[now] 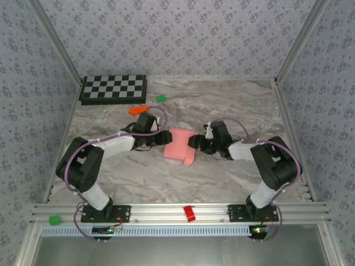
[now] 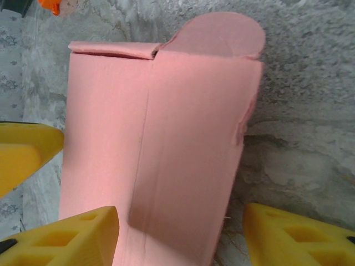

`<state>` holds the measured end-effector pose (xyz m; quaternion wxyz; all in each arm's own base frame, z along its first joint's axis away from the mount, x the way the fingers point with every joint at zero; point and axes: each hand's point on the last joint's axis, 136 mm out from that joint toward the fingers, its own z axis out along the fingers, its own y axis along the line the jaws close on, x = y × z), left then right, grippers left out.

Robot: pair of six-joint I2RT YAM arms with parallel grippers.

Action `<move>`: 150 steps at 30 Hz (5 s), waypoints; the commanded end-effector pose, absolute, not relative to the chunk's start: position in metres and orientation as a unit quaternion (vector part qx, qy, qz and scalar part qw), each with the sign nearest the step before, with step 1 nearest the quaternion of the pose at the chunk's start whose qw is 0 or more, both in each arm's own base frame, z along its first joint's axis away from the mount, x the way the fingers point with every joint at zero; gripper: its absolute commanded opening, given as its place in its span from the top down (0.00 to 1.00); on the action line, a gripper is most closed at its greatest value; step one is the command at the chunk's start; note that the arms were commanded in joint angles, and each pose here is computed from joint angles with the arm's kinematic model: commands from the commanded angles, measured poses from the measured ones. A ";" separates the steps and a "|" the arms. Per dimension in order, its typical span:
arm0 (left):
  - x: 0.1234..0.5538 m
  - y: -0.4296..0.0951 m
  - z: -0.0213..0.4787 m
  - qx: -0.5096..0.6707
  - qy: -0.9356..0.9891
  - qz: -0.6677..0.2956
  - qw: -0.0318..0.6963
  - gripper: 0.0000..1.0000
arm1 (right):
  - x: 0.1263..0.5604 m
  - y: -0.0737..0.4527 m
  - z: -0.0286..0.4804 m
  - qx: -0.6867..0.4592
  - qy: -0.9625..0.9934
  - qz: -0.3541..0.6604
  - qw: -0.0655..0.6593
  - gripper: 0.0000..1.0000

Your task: Fold the paper box

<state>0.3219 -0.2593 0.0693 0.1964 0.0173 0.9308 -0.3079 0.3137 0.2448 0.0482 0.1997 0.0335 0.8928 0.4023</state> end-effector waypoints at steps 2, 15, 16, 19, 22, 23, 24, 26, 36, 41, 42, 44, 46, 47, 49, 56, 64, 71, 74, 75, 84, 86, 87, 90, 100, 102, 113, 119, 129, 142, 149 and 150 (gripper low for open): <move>0.327 -0.267 0.071 0.033 0.926 -0.324 0.191 0.49 | 0.314 0.256 0.053 0.026 0.881 0.429 0.196 0.39; 0.327 -0.274 0.060 0.038 0.925 -0.335 0.173 0.56 | 0.313 0.276 0.068 -0.006 0.864 0.463 0.195 0.44; 0.326 -0.275 0.060 0.039 0.925 -0.338 0.172 0.57 | 0.313 0.278 0.068 -0.009 0.863 0.465 0.196 0.44; 0.326 -0.278 0.060 0.038 0.922 -0.347 0.169 0.57 | 0.314 0.280 0.077 -0.016 0.858 0.468 0.209 0.45; 0.327 -0.280 0.061 0.037 0.919 -0.355 0.168 0.58 | 0.315 0.280 0.086 -0.023 0.856 0.463 0.227 0.45; 0.327 -0.282 0.061 0.037 0.917 -0.359 0.168 0.57 | 0.315 0.279 0.090 -0.026 0.855 0.462 0.234 0.45; 0.327 -0.283 0.061 0.037 0.916 -0.364 0.168 0.58 | 0.316 0.278 0.094 -0.028 0.854 0.461 0.239 0.44; 0.327 -0.286 0.062 0.037 0.912 -0.372 0.166 0.57 | 0.316 0.278 0.099 -0.033 0.852 0.463 0.244 0.44; 0.329 -0.298 0.061 0.030 0.897 -0.410 0.160 0.54 | 0.320 0.283 0.122 -0.050 0.843 0.468 0.261 0.44; 0.332 -0.302 0.065 0.019 0.889 -0.427 0.163 0.52 | 0.322 0.282 0.135 -0.058 0.840 0.465 0.273 0.44; 0.332 -0.302 0.066 0.017 0.888 -0.428 0.165 0.52 | 0.322 0.282 0.136 -0.059 0.840 0.465 0.274 0.44; 0.334 -0.303 0.068 0.016 0.887 -0.431 0.167 0.51 | 0.322 0.283 0.139 -0.062 0.839 0.465 0.275 0.44; 0.334 -0.304 0.068 0.017 0.886 -0.433 0.167 0.50 | 0.323 0.283 0.141 -0.063 0.839 0.465 0.276 0.44; 0.334 -0.304 0.068 0.016 0.885 -0.435 0.167 0.50 | 0.323 0.283 0.141 -0.063 0.840 0.464 0.276 0.44; 0.334 -0.305 0.068 0.015 0.884 -0.437 0.166 0.50 | 0.325 0.284 0.143 -0.063 0.840 0.463 0.276 0.44; 0.335 -0.303 0.068 0.009 0.883 -0.437 0.170 0.48 | 0.331 0.288 0.148 -0.069 0.840 0.461 0.277 0.44; 0.341 -0.293 0.066 -0.015 0.883 -0.431 0.187 0.46 | 0.338 0.297 0.146 -0.076 0.842 0.462 0.269 0.44; 0.347 -0.279 0.063 -0.037 0.887 -0.415 0.198 0.45 | 0.344 0.306 0.146 -0.083 0.845 0.459 0.262 0.45; 0.351 -0.271 0.063 -0.050 0.891 -0.402 0.206 0.45 | 0.345 0.306 0.153 -0.087 0.844 0.456 0.269 0.44; 0.352 -0.270 0.063 -0.052 0.891 -0.400 0.208 0.45 | 0.346 0.305 0.156 -0.085 0.845 0.453 0.272 0.45; 0.366 -0.266 0.068 -0.052 0.899 -0.378 0.214 0.45 | 0.355 0.273 0.182 -0.087 0.865 0.366 0.333 0.42; 0.368 -0.265 0.068 -0.051 0.902 -0.371 0.216 0.46 | 0.357 0.263 0.187 -0.081 0.868 0.346 0.348 0.41; 0.370 -0.264 0.068 -0.051 0.904 -0.366 0.217 0.46 | 0.358 0.256 0.188 -0.073 0.872 0.330 0.355 0.41; 0.375 -0.263 0.068 -0.053 0.908 -0.354 0.218 0.48 | 0.359 0.232 0.176 -0.044 0.892 0.274 0.356 0.42; 0.393 -0.274 0.065 -0.026 0.914 -0.349 0.205 0.57 | 0.333 0.218 0.099 -0.025 0.936 0.226 0.269 0.70; 0.396 -0.278 0.065 -0.017 0.915 -0.349 0.200 0.58 | 0.328 0.225 0.090 -0.030 0.937 0.234 0.257 0.73; 0.410 -0.295 0.067 0.009 0.910 -0.372 0.185 0.59 | 0.315 0.262 0.069 -0.047 0.935 0.272 0.225 0.73; 0.414 -0.300 0.068 0.021 0.909 -0.377 0.176 0.58 | 0.314 0.277 0.066 -0.049 0.928 0.301 0.215 0.73; 0.421 -0.287 0.090 0.019 0.912 -0.356 0.204 0.54 | 0.318 0.290 0.070 -0.035 0.912 0.347 0.218 0.71; 0.412 -0.247 0.180 0.076 0.913 -0.259 0.307 0.38 | 0.325 0.217 0.087 -0.008 0.930 0.246 0.274 0.65; 0.383 -0.281 0.190 0.204 0.909 -0.199 0.303 0.26 | 0.327 0.186 0.089 0.005 0.935 0.218 0.279 0.63; 0.382 -0.284 0.189 0.215 0.909 -0.187 0.303 0.24 | 0.327 0.183 0.088 0.009 0.935 0.219 0.278 0.62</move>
